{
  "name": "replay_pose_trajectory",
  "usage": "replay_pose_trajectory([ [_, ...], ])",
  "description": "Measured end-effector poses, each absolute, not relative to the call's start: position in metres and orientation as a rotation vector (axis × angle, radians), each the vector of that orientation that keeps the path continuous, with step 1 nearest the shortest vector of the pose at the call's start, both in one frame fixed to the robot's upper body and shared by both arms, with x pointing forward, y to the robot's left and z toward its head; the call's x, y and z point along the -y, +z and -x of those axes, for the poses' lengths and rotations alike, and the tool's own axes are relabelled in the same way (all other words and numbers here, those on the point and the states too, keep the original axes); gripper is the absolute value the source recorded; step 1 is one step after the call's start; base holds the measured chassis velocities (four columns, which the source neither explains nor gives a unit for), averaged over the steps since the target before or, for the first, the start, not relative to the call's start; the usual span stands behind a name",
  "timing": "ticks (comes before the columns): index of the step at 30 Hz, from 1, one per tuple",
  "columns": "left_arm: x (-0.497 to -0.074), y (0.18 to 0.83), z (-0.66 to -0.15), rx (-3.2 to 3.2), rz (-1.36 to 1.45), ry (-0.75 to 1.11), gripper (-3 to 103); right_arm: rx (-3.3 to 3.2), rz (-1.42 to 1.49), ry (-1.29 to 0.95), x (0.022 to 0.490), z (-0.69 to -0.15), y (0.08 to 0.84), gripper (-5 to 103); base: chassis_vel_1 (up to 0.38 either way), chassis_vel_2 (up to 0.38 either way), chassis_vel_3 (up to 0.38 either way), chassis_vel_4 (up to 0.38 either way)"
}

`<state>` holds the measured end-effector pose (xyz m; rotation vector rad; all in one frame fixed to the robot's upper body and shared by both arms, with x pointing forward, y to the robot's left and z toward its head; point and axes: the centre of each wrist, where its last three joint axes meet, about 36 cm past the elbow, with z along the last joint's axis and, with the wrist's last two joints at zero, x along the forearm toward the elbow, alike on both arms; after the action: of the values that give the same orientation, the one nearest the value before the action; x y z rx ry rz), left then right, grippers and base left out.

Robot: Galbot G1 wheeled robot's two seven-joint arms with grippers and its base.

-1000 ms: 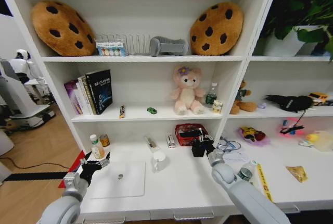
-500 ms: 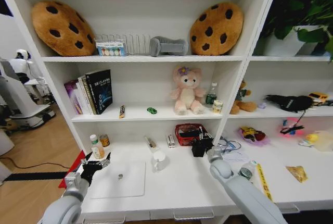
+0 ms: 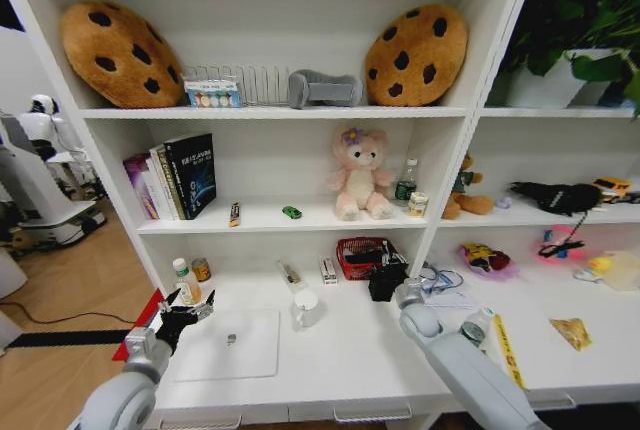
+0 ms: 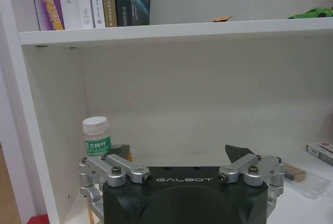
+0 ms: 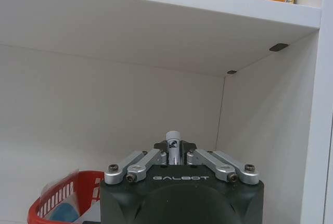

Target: Organize the objects on the table.

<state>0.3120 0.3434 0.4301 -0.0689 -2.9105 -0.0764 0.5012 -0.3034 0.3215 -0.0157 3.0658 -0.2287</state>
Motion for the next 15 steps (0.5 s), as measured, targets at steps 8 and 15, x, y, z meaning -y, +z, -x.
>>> replay_pose_trajectory([
  [8,-0.3423,0.4302,-0.3123,2.928,0.15,-0.037,100,-3.069,0.018,-0.228,0.2986,-0.5012,0.3177,13,0.0,0.0,0.0,0.0],
  [15,-0.3409,0.4303,-0.3132,2.942,0.178,-0.005,100,-3.066,0.021,-0.235,0.2965,-0.5024,0.3149,12,0.0,0.0,0.0,0.0],
])
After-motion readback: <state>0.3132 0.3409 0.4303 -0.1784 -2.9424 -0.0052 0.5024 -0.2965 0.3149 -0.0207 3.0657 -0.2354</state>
